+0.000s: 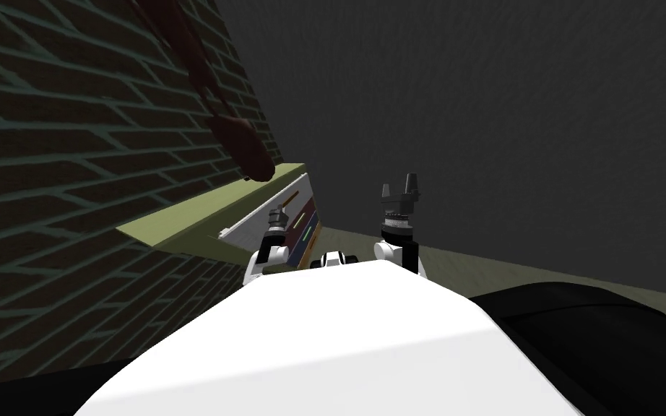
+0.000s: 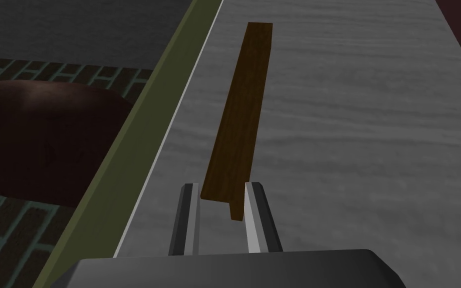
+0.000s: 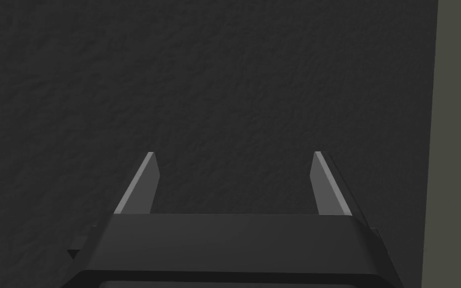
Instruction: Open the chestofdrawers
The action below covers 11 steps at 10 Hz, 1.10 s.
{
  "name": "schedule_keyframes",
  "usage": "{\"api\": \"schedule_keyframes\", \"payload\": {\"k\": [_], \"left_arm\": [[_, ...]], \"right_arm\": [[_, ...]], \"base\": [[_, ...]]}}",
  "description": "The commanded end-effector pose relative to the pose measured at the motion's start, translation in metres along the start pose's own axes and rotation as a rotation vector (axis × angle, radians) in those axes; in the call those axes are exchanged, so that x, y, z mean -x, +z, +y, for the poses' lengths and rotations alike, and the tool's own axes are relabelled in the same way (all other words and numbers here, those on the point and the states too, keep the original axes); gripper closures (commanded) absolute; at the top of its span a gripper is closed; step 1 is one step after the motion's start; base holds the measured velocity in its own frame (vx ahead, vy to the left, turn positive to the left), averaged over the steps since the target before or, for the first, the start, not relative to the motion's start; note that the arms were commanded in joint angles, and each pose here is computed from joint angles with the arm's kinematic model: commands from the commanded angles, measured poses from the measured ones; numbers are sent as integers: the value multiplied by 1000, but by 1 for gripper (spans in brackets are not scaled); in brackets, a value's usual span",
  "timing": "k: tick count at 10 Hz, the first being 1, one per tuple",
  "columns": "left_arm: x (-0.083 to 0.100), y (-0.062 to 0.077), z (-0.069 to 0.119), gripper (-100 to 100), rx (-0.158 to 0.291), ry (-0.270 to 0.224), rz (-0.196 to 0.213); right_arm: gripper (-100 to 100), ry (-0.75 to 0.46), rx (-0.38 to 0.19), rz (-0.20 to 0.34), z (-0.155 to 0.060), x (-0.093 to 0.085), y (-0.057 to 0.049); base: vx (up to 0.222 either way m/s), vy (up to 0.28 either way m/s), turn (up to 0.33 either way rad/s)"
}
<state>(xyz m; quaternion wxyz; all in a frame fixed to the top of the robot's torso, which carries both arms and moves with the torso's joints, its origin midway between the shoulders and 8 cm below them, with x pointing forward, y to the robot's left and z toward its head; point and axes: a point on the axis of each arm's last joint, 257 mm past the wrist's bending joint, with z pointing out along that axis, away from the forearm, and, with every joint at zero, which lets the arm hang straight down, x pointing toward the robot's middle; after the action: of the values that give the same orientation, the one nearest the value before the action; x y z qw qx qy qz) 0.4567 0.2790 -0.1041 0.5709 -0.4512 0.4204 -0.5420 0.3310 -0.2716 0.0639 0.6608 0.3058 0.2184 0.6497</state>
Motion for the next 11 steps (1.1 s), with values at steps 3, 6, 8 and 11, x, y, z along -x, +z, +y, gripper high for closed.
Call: {"api": "schedule_keyframes", "payload": {"k": [3, 6, 8, 11], "left_arm": [[63, 3, 2, 100, 1, 31, -117], [103, 0, 0, 100, -1, 52, -193], [125, -5, -5, 100, -6, 73, -233], [173, -13, -5, 100, -4, 78, -331]], "right_arm": [[0, 0, 0, 0, 0, 0, 0], [0, 0, 0, 0, 0, 0, 0], [0, 0, 0, 0, 0, 0, 0], [0, 0, 0, 0, 0, 0, 0]], "base": [[-81, -33, -230], [-83, -34, -257], [-75, -42, -227], [-88, -57, -329]]}}
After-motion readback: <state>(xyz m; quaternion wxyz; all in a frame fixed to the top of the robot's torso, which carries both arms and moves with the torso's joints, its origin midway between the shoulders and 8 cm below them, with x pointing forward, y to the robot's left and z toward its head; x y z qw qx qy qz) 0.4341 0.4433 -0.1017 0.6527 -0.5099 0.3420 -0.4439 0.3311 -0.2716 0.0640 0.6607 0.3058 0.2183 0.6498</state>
